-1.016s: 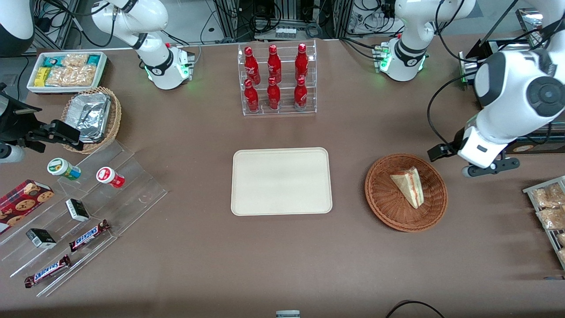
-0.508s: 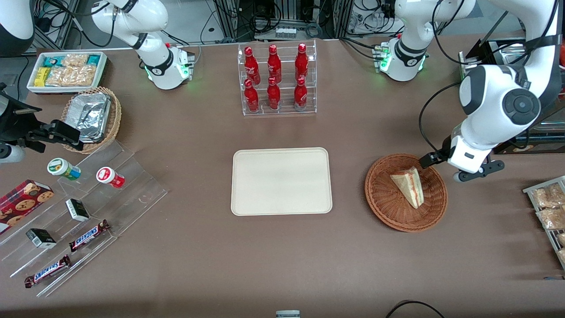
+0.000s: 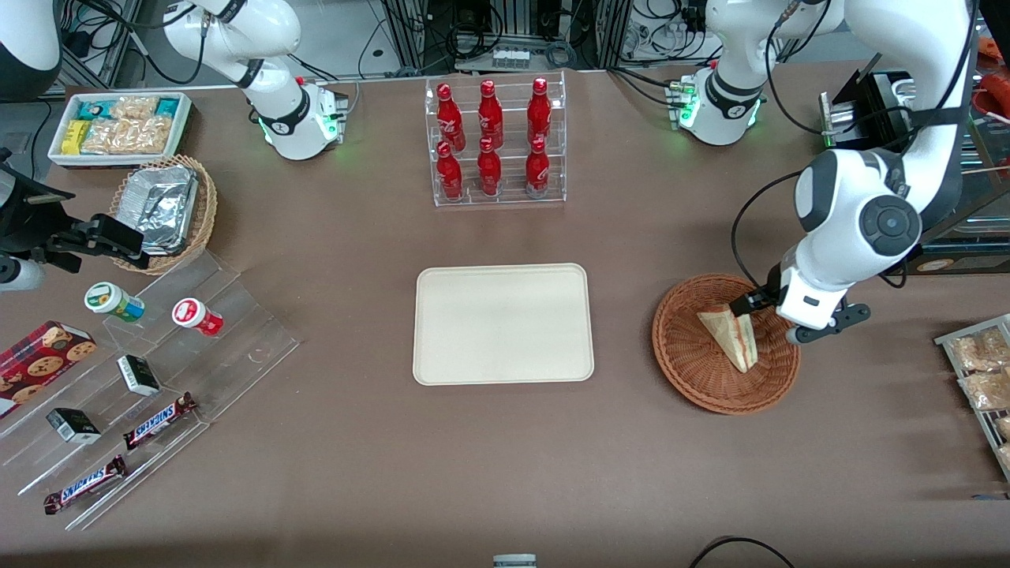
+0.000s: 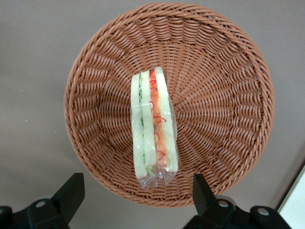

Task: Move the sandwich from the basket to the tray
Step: 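Lower the open left gripper and close it on the wrapped sandwich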

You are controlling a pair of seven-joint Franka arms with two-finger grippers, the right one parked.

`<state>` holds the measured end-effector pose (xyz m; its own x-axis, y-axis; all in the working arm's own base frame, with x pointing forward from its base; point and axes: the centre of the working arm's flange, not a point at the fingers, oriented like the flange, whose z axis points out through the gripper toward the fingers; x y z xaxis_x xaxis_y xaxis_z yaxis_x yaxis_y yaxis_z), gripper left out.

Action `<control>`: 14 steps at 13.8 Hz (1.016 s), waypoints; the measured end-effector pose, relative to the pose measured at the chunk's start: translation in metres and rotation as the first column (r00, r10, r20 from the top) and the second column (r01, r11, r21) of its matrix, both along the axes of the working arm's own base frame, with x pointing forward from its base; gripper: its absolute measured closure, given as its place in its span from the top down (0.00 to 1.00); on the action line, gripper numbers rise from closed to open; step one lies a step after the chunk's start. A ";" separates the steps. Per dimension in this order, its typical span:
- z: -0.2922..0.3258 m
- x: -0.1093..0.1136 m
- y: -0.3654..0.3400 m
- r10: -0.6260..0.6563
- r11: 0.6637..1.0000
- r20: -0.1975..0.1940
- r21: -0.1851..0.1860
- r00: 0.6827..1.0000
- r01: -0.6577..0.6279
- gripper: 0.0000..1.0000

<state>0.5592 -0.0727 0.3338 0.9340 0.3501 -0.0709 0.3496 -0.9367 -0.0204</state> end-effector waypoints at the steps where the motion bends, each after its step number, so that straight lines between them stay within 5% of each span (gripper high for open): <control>1: -0.005 0.001 0.000 0.007 1.000 -0.001 0.000 1.000 -0.007 1.00; 14: -0.063 0.008 -0.005 0.074 0.997 -0.020 -0.001 0.997 -0.074 1.00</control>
